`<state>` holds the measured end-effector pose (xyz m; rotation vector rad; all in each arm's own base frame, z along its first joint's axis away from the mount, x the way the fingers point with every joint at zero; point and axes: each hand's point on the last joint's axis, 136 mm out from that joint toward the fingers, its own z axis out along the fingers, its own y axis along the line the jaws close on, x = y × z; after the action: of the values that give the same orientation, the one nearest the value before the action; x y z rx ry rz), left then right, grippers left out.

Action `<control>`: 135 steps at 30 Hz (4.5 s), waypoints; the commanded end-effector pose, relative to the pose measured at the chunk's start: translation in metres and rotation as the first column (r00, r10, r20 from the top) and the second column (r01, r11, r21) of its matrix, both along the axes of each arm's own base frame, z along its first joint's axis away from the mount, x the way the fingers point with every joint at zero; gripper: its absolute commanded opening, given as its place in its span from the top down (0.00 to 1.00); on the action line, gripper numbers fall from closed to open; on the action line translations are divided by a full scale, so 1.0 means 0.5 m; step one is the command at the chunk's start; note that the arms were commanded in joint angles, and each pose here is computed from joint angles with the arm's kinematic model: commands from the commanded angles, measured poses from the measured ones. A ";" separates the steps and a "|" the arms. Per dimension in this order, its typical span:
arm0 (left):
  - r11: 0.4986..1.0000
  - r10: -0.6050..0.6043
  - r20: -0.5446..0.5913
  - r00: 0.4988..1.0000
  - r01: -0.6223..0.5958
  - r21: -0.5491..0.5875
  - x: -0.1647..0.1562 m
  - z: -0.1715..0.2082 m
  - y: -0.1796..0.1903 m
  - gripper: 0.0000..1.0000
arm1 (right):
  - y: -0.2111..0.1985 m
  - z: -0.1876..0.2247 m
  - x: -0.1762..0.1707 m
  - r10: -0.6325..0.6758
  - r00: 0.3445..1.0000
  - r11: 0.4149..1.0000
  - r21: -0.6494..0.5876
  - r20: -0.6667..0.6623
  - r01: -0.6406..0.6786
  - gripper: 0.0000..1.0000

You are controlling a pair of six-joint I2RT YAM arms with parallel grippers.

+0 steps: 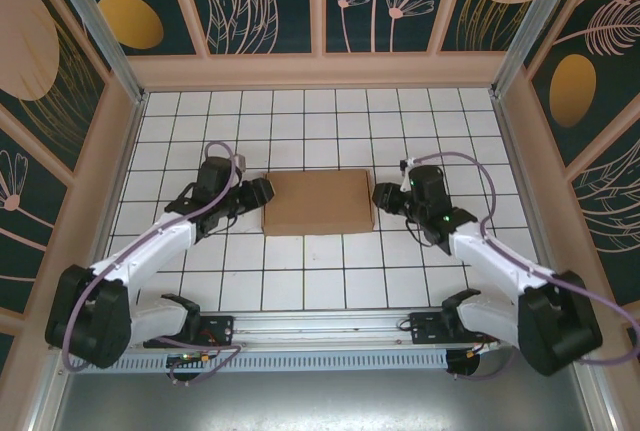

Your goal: Fold the paper box

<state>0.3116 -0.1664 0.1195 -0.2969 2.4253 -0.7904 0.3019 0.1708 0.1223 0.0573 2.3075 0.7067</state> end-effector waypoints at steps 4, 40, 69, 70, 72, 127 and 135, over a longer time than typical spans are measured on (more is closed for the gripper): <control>0.989 0.051 -0.047 0.998 -0.044 0.139 0.034 -0.085 0.042 0.53 | 0.035 -0.053 0.020 0.057 0.992 0.998 0.009 -0.114 -0.057 0.60; 0.997 0.006 -0.036 0.999 -0.003 0.081 0.288 -0.140 -0.039 0.60 | 0.025 -0.151 0.255 0.023 0.984 0.999 -0.025 -0.175 -0.028 0.71; 0.719 0.200 0.817 0.541 -0.647 0.252 0.121 0.325 0.288 0.01 | -0.166 0.343 0.152 -0.213 0.638 0.882 -0.135 0.740 0.451 0.01; 0.686 0.146 0.821 0.551 -0.655 0.317 0.116 0.296 0.295 0.01 | -0.180 0.334 0.133 -0.227 0.606 0.876 -0.112 0.762 0.469 0.01; 0.647 0.119 0.813 0.571 -0.665 0.372 0.111 0.240 0.312 0.01 | -0.188 0.308 0.110 -0.223 0.577 0.881 -0.090 0.786 0.464 0.01; 0.769 0.083 0.755 0.651 -0.523 0.367 0.132 0.031 0.366 0.01 | -0.355 0.006 0.149 -0.220 0.730 0.883 -0.185 0.647 0.431 0.01; 0.769 0.082 0.755 0.651 -0.523 0.368 0.132 0.031 0.366 0.01 | -0.355 0.006 0.149 -0.221 0.730 0.883 -0.185 0.647 0.431 0.01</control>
<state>0.3768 0.0158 0.1305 -0.1429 1.6834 0.0437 0.3755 -0.0060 0.1182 0.0692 1.7022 0.1090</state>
